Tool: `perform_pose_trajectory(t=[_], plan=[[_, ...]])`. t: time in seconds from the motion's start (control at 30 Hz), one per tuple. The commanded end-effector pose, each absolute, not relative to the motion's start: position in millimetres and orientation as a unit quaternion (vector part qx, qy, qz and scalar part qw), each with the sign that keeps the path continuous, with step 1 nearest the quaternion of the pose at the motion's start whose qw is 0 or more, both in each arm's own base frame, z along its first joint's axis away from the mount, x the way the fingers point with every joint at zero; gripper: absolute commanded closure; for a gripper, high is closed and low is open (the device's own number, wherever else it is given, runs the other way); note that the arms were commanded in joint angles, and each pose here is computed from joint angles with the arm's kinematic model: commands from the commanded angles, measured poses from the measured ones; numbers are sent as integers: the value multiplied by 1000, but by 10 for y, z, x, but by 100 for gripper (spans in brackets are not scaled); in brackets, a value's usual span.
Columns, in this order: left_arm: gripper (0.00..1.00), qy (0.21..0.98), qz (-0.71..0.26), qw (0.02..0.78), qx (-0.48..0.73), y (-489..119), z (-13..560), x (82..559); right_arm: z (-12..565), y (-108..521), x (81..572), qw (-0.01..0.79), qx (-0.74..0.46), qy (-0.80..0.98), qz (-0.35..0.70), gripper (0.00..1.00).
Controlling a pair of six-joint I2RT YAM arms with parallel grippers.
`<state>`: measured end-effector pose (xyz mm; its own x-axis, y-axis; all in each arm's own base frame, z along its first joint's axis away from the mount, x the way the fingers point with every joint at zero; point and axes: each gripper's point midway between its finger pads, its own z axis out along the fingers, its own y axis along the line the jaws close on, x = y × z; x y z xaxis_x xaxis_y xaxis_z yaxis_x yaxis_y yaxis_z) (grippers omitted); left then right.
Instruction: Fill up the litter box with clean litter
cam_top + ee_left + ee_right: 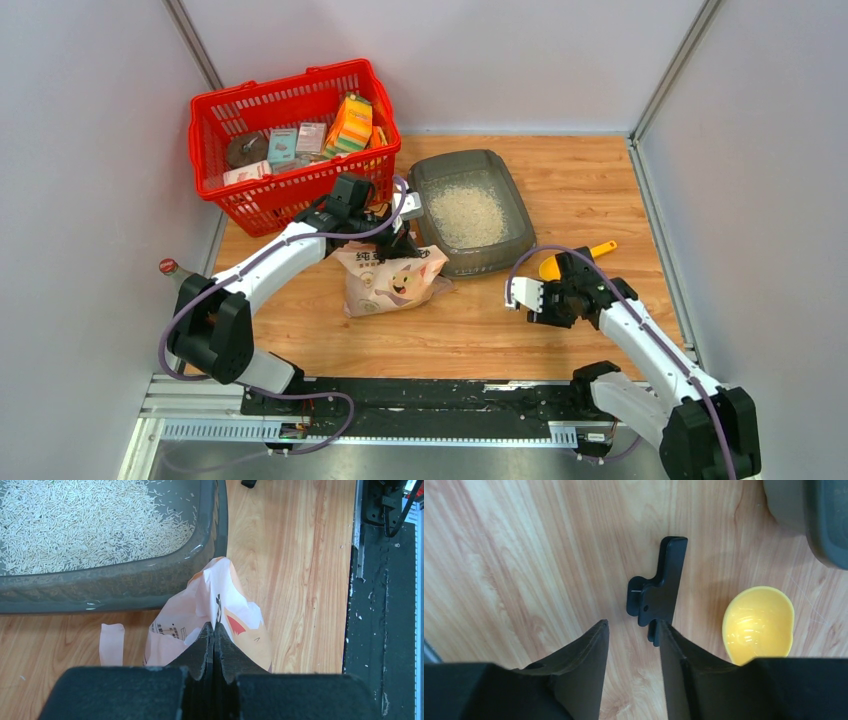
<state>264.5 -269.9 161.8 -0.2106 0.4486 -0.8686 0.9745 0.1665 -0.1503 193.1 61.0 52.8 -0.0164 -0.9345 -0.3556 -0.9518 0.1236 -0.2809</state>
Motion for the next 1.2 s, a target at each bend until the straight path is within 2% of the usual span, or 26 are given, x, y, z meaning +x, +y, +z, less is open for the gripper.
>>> perform_pose_trajectory(t=[0.0,0.17,0.33,0.43,0.53,0.57,0.6,0.7,0.73,0.8,0.83,0.9,0.97,1.13,1.17], plan=[[100,646,-389,381,534,-2854,1824,2725,528,576,2144,255,-670,697,-27,58],[100,648,-391,379,533,-2854,1815,2718,421,582,2215,252,-661,707,-28,61],[100,648,-391,375,535,-2858,1807,2722,316,597,2173,245,-669,701,-20,60],[100,646,-392,376,536,-2868,1821,2736,284,576,2193,245,-665,705,-27,66],[100,648,-392,375,534,-2874,1801,2749,313,584,2238,256,-656,709,-34,83],[100,649,-393,373,533,-2874,1791,2745,323,582,2250,260,-653,710,-36,93],[100,650,-394,373,532,-2876,1787,2746,366,593,2266,269,-652,708,-39,96],[100,649,-394,372,533,-2872,1790,2737,592,613,2309,287,-642,710,-43,100],[100,650,-394,371,534,-2865,1791,2726,611,572,2178,264,-640,721,-31,100],[100,648,-393,372,536,-2857,1802,2714,1000,607,2191,285,-608,741,-24,100],[100,648,-393,371,536,-2854,1803,2705,1097,635,1965,267,-604,751,12,100],[100,644,-397,372,538,-2856,1818,2680,1489,767,1855,290,-586,755,53,100],[100,640,-400,372,541,-2859,1813,2666,1632,918,1628,281,-566,766,121,100],[100,632,-401,376,546,-2881,1824,2684,2221,1387,1698,311,-552,736,240,100],[100,635,-404,372,543,-2888,1802,2686,2175,1481,1781,283,-548,740,269,100]])
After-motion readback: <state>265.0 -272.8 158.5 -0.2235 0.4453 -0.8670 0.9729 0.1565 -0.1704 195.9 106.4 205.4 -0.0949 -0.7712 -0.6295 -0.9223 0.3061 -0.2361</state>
